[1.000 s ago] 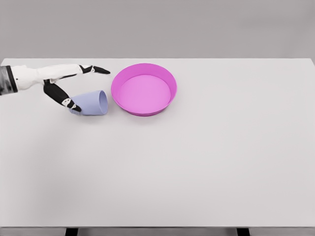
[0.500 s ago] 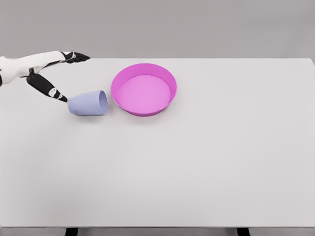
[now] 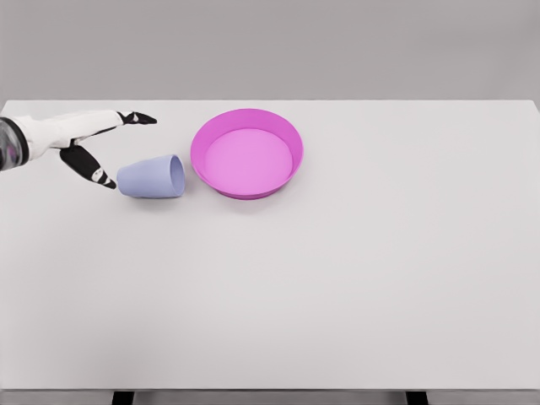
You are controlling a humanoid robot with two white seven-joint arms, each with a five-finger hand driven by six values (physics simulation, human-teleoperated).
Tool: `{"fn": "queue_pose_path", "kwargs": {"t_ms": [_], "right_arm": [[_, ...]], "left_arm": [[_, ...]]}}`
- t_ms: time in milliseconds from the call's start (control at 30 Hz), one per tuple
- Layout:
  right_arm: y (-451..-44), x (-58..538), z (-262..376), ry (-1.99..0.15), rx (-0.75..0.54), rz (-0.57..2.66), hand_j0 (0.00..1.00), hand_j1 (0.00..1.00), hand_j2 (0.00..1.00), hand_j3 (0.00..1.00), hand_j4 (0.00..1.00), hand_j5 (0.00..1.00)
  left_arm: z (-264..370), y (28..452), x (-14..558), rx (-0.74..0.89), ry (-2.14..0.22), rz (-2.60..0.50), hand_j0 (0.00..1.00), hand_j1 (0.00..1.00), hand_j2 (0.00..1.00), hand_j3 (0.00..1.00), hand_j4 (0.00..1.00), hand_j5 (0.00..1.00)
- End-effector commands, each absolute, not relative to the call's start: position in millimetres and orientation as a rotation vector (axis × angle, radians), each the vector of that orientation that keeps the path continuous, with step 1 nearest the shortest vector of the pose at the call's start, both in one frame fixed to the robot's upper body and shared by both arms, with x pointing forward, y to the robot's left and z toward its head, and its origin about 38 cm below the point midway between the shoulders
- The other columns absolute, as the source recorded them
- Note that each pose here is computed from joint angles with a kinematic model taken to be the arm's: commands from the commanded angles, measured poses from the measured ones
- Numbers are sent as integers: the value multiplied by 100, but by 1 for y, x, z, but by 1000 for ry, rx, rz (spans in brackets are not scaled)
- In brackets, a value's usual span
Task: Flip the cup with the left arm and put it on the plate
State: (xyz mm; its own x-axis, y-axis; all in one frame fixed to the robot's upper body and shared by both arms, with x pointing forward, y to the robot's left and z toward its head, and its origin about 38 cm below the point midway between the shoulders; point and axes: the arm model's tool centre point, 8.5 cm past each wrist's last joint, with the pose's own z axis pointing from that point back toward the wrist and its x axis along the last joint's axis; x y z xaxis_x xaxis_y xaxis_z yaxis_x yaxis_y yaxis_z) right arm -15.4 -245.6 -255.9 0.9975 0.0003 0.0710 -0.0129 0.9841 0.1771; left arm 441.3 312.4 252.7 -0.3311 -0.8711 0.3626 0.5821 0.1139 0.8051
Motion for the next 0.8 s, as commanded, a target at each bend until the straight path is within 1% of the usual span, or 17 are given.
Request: {"fn": "queue_pose_path", "kwargs": {"t_ms": [0, 133, 267, 767], "right_arm": [[-246, -15, -256, -71, 179, 7, 100, 100, 100, 100, 100, 100], [-246, -15, -256, -71, 179, 7, 100, 100, 100, 100, 100, 100], [-246, -15, -256, -71, 179, 7, 100, 100, 100, 100, 100, 100], [-246, -15, -256, -71, 179, 8, 100, 100, 100, 100, 100, 100]], "left_arm": [[246, 302, 443, 317, -1175, -1534, 100, 100, 100, 100, 100, 100], [235, 294, 443, 282, -1175, -1531, 100, 100, 100, 100, 100, 100], [220, 296, 448, 267, -1151, -1505, 100, 100, 100, 100, 100, 100], [215, 290, 451, 244, -1155, -1492, 100, 100, 100, 100, 100, 100]]}}
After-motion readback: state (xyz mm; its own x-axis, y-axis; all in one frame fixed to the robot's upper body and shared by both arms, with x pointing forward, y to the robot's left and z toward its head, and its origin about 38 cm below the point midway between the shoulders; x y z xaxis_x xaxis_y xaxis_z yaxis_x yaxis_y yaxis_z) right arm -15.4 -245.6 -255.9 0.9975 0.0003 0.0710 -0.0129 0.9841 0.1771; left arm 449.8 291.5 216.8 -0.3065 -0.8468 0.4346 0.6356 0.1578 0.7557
